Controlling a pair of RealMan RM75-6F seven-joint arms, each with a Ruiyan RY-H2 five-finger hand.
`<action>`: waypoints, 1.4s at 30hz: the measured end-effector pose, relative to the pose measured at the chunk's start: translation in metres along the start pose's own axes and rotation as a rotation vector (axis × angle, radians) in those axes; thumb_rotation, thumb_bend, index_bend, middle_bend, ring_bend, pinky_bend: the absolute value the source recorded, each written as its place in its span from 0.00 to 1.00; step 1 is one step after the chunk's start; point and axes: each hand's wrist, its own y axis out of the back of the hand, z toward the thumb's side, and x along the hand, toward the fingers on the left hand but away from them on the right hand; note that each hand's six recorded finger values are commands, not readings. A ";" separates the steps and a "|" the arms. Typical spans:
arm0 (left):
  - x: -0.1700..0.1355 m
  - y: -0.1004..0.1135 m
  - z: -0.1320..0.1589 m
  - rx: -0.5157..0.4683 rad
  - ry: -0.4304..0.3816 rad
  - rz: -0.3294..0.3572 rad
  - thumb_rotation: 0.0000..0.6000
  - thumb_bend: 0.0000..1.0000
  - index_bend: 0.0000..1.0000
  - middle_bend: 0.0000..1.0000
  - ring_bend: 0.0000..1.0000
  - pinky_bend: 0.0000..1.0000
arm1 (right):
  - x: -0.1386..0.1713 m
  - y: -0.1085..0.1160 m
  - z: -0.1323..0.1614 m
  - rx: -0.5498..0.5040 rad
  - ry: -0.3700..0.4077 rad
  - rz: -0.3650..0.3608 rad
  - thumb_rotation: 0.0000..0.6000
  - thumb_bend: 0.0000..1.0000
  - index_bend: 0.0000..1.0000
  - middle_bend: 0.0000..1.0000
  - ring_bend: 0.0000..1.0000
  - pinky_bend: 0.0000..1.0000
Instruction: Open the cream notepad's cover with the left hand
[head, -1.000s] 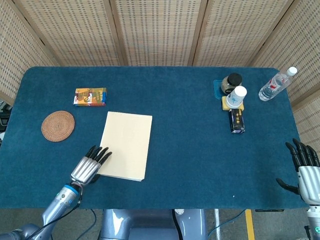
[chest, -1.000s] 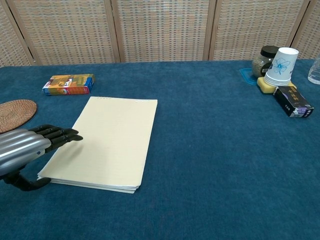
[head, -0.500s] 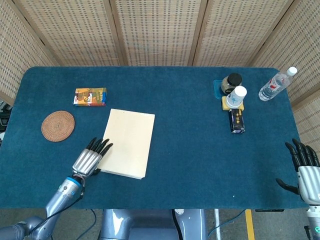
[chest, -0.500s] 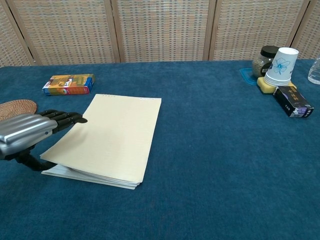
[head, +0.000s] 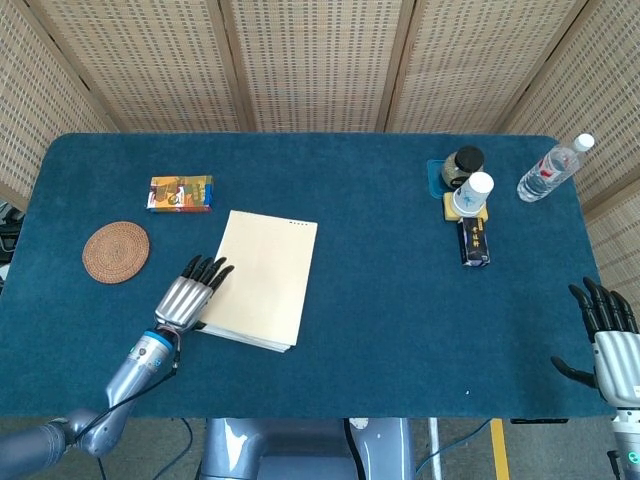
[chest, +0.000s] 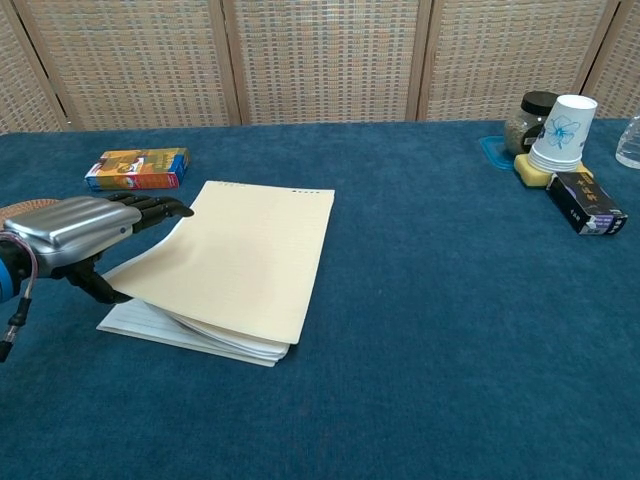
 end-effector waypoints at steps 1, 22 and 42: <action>0.001 0.000 0.000 -0.002 0.000 -0.001 1.00 0.40 0.00 0.00 0.00 0.00 | 0.000 0.000 0.000 0.000 -0.001 0.001 1.00 0.00 0.00 0.00 0.00 0.00; -0.009 0.002 0.005 -0.037 -0.102 0.092 1.00 0.57 0.73 0.59 0.40 0.32 | 0.000 -0.003 0.001 -0.002 0.004 0.012 1.00 0.00 0.00 0.00 0.00 0.00; -0.105 -0.001 0.012 -0.046 -0.404 0.144 1.00 0.58 0.77 0.62 0.42 0.36 | 0.002 -0.006 0.007 0.010 0.015 0.016 1.00 0.00 0.00 0.00 0.00 0.00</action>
